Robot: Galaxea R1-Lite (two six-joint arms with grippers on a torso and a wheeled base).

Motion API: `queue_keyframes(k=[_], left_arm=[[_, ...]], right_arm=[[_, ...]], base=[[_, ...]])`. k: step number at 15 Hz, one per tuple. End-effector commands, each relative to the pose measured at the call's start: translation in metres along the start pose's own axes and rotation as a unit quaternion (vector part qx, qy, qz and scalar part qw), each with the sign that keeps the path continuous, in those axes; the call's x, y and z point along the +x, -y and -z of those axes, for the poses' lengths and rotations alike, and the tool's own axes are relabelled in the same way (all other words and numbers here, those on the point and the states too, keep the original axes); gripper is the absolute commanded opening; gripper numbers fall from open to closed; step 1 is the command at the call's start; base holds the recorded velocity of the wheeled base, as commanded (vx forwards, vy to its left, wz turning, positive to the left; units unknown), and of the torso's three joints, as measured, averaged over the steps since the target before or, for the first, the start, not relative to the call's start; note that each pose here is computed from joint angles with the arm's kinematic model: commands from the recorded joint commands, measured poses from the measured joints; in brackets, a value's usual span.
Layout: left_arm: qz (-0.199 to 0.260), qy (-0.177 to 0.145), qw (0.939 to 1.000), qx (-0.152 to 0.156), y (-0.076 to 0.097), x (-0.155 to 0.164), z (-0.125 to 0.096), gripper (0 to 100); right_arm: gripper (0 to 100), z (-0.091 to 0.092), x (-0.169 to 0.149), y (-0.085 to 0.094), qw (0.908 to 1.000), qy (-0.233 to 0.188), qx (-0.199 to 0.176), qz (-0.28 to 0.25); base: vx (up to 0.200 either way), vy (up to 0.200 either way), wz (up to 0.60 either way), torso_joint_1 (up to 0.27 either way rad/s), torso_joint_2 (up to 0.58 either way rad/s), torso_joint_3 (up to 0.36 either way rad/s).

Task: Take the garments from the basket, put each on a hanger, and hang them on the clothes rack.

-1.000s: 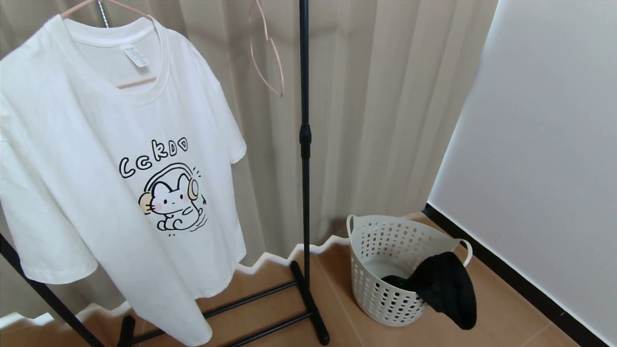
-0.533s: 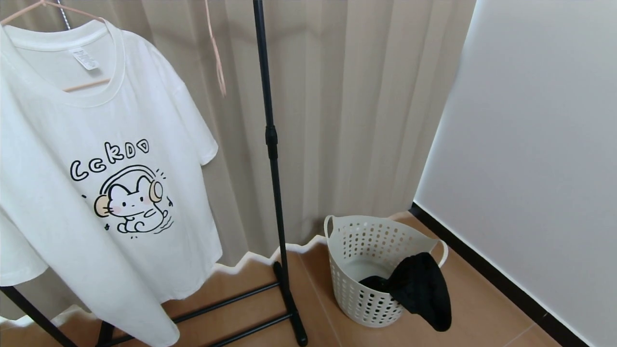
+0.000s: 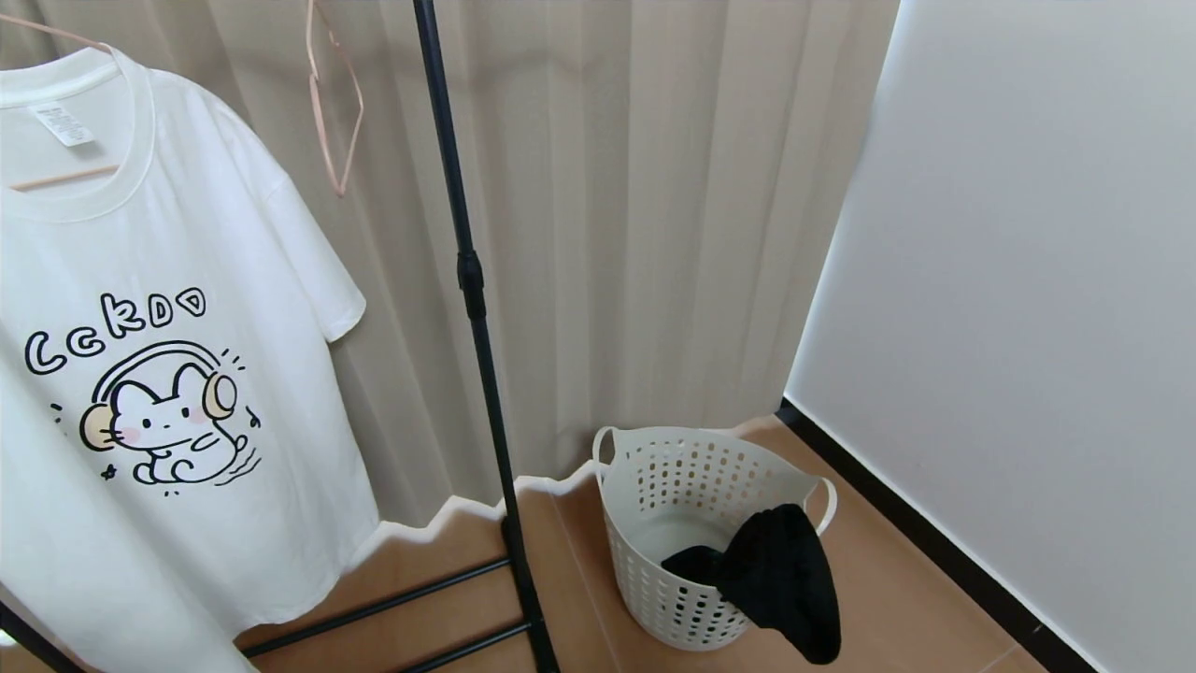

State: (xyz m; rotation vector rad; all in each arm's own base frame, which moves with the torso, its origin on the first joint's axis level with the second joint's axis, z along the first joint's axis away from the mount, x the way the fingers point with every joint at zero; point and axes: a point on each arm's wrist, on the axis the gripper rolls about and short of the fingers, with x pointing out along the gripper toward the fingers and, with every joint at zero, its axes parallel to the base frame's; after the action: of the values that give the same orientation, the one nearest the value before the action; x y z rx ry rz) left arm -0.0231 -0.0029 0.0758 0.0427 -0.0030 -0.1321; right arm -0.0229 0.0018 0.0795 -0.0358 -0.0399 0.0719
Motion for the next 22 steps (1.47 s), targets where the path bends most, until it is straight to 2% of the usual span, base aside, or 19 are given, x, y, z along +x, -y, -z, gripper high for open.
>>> queue_keyframes(k=[1,2,16,22], left_arm=[[0.000,0.000,1.0000,0.000,0.0000,0.0000,-0.0004,100],[0.000,-0.001,1.0000,-0.001,0.0000,0.0001,0.0001,100],[-0.002,-0.001,1.0000,0.000,-0.0001,0.0001,0.0001,100],[-0.002,0.000,1.0000,0.000,-0.0001,0.0000,-0.0004,100]], right_arm=[[100,-0.0001,0.0000,0.0000,1.0000,0.001,-0.001,-0.001],[100,-0.0001,0.0000,0.0000,1.0000,0.001,-0.001,-0.001],[100,-0.0001,0.0000,0.0000,1.0000,0.001,-0.001,-0.001],[100,-0.0001,0.0000,0.0000,1.0000,0.001,-0.001,-0.001]], base=[[0.000,-0.200,0.00,0.017,0.00,-0.002],[0.000,-0.200,0.00,0.002,0.00,0.002],[0.000,0.000,0.00,0.004,0.06,0.022],[0.000,0.000,0.00,0.002,0.04,-0.156]])
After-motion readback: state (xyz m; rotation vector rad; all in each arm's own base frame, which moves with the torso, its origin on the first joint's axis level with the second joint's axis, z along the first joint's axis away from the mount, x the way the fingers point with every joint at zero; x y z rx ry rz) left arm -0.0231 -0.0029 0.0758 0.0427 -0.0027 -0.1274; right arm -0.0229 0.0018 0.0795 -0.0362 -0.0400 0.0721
